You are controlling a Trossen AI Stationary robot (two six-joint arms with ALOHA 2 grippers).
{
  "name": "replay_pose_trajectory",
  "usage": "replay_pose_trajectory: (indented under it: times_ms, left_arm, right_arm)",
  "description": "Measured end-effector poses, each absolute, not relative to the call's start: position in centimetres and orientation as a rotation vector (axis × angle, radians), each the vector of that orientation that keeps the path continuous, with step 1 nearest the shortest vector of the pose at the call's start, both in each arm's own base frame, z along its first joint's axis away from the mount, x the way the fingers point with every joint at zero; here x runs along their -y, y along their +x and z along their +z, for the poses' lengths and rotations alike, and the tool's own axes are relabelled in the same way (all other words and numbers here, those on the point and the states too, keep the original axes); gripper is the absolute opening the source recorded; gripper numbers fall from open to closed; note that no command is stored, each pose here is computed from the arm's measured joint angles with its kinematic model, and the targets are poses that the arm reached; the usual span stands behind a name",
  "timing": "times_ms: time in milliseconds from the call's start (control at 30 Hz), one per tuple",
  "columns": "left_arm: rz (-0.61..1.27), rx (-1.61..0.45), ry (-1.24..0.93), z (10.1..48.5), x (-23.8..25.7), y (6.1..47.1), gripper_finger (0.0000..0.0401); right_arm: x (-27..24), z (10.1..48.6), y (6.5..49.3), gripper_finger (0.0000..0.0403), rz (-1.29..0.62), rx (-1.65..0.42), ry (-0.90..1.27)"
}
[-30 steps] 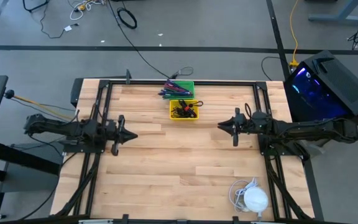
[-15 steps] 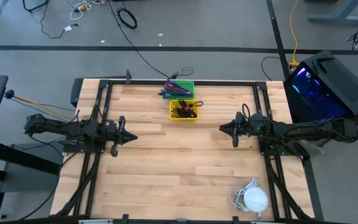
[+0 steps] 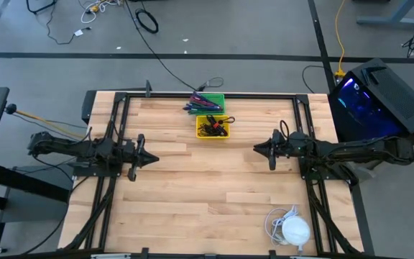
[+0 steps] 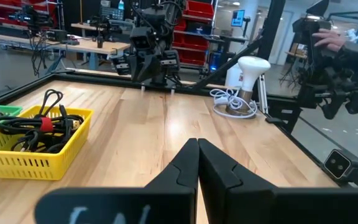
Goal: Pick & Place USB Port
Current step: Return to Home Position
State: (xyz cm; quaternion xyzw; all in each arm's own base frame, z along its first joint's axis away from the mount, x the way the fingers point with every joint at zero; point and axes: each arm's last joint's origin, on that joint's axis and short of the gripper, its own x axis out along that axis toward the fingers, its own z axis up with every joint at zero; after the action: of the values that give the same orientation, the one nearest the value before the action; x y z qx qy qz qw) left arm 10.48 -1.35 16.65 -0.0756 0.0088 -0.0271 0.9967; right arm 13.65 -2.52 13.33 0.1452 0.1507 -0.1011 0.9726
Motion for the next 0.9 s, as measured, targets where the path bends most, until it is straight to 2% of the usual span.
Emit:
replay_pose_trajectory:
  times_ms: [233, 467, 900]
  left_arm:
    - [-0.057, 0.022, -0.157, 17.0, 1.3, 10.2, 0.0012]
    - [-0.065, 0.129, -0.170, 17.9, 1.2, 9.6, 0.0012]
    - [-0.065, 0.127, -0.170, 17.8, 1.2, 9.6, 0.0012]
  right_arm:
    - [2.6, 14.2, 13.4, 0.0063, -0.236, -0.225, 0.280]
    - [2.4, 16.1, 12.6, 0.0063, -0.214, -0.055, 0.267]
    - [2.0, 19.2, 10.3, 0.0063, -0.173, 0.253, 0.239]
